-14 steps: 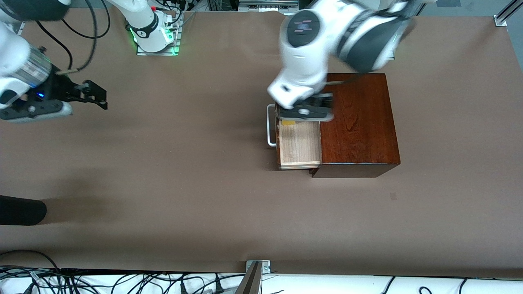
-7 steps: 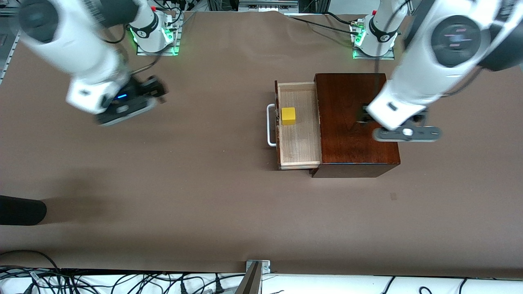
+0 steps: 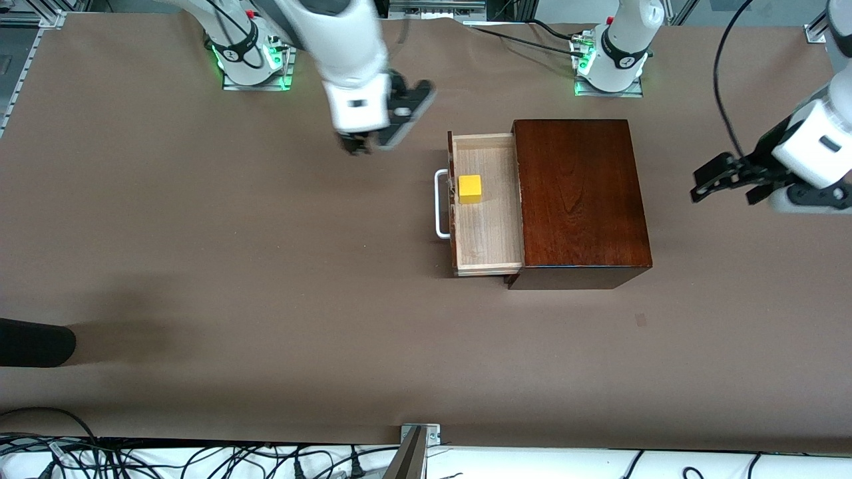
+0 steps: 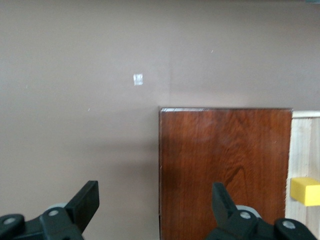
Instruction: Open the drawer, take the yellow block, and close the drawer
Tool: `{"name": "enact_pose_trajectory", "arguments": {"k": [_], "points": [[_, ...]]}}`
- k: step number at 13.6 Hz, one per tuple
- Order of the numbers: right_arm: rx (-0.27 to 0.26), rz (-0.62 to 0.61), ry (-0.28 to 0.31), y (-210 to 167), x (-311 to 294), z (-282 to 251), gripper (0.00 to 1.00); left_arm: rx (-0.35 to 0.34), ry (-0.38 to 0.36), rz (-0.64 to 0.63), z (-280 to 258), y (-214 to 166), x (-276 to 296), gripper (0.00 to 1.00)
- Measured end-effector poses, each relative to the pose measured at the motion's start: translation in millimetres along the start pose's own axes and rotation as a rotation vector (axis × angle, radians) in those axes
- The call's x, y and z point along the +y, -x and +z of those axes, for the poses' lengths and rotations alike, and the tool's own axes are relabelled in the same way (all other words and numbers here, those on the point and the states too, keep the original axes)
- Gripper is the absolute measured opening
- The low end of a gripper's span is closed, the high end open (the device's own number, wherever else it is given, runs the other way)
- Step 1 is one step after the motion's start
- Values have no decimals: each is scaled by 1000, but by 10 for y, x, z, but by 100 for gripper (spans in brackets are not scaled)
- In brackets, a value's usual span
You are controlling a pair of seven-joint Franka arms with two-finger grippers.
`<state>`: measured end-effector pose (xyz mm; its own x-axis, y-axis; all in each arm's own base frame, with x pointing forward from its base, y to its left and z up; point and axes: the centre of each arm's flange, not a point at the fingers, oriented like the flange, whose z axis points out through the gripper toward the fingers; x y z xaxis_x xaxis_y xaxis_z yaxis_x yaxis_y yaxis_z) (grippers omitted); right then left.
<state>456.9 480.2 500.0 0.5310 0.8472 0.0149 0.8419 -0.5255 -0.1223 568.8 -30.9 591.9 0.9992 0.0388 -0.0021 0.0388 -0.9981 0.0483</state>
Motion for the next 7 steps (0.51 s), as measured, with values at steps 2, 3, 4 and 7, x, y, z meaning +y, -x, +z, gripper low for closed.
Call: {"name": "enact_pose_trajectory", "arguments": {"k": [2,3,4,7], "points": [[37,-124,10,-331,-211,357,100,0,-20,0,89,140,-37,100],[56,-173,18,-438,-276,487,100,3,-50,12,120,166,-18,100],[73,-222,28,-516,-323,576,100,3,-68,27,140,181,37,100],[117,-368,52,-651,-386,726,100,-6,-87,57,162,203,132,100]]}}
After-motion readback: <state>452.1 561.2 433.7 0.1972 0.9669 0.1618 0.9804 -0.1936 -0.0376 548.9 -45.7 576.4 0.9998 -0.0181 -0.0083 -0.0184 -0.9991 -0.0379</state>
